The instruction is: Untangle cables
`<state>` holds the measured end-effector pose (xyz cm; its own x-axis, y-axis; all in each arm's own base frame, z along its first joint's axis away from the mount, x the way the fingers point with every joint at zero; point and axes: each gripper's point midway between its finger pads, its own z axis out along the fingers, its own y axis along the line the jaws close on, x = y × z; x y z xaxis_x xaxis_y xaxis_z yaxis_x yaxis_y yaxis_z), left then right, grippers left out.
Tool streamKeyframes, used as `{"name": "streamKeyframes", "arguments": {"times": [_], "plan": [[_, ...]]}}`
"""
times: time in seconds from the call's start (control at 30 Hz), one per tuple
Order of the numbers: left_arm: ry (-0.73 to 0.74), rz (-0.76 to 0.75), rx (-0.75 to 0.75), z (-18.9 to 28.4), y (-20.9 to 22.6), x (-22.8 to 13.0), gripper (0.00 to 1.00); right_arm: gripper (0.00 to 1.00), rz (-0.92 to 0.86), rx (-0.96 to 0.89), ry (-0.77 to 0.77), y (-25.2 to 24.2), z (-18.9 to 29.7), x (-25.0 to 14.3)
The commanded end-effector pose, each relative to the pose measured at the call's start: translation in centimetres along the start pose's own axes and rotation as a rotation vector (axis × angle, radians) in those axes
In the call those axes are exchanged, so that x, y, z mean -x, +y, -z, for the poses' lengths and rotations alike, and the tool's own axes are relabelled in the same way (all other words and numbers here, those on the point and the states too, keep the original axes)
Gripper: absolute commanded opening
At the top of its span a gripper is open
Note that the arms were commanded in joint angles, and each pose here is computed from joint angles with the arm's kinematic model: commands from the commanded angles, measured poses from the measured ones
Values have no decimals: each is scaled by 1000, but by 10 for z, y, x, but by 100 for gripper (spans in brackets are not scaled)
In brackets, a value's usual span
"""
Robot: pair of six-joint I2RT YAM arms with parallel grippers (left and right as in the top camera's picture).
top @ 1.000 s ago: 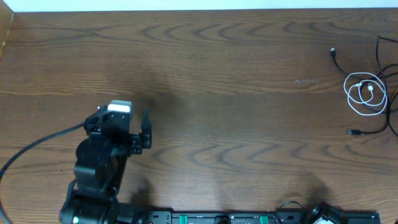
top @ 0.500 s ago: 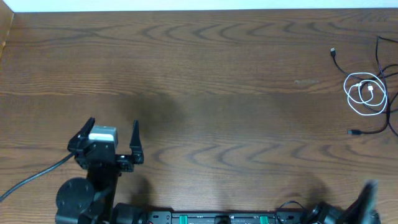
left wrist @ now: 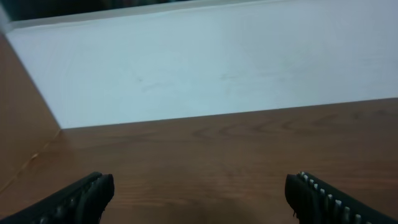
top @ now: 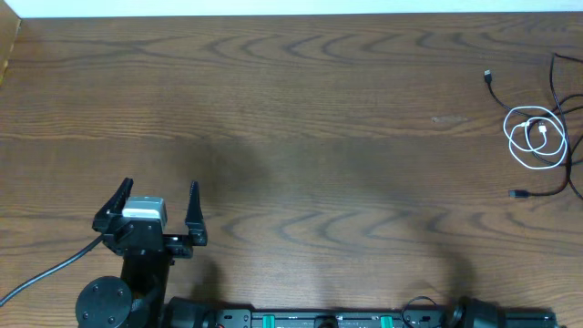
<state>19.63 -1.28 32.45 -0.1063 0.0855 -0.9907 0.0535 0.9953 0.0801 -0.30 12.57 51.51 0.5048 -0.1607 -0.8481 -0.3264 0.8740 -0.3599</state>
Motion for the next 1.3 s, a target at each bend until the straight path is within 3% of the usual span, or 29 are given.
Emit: {"name": "streamKeyframes", "arguments": {"times": [0.0, 0.2, 0.7, 1.27], "plan": [[-6, 3, 54, 2, 10, 1, 93, 99, 56, -53, 63, -12, 4, -19], [-6, 4, 57, 2, 10, 1, 93, 99, 39, -60, 225, -28, -7, -82], [-2, 3, 56, 2, 10, 0, 94, 99, -419, -62, 566, -40, -24, -302], [-2, 3, 56, 2, 10, 0, 98, 99, -608, -136, 756, -23, 5, -422]]}}
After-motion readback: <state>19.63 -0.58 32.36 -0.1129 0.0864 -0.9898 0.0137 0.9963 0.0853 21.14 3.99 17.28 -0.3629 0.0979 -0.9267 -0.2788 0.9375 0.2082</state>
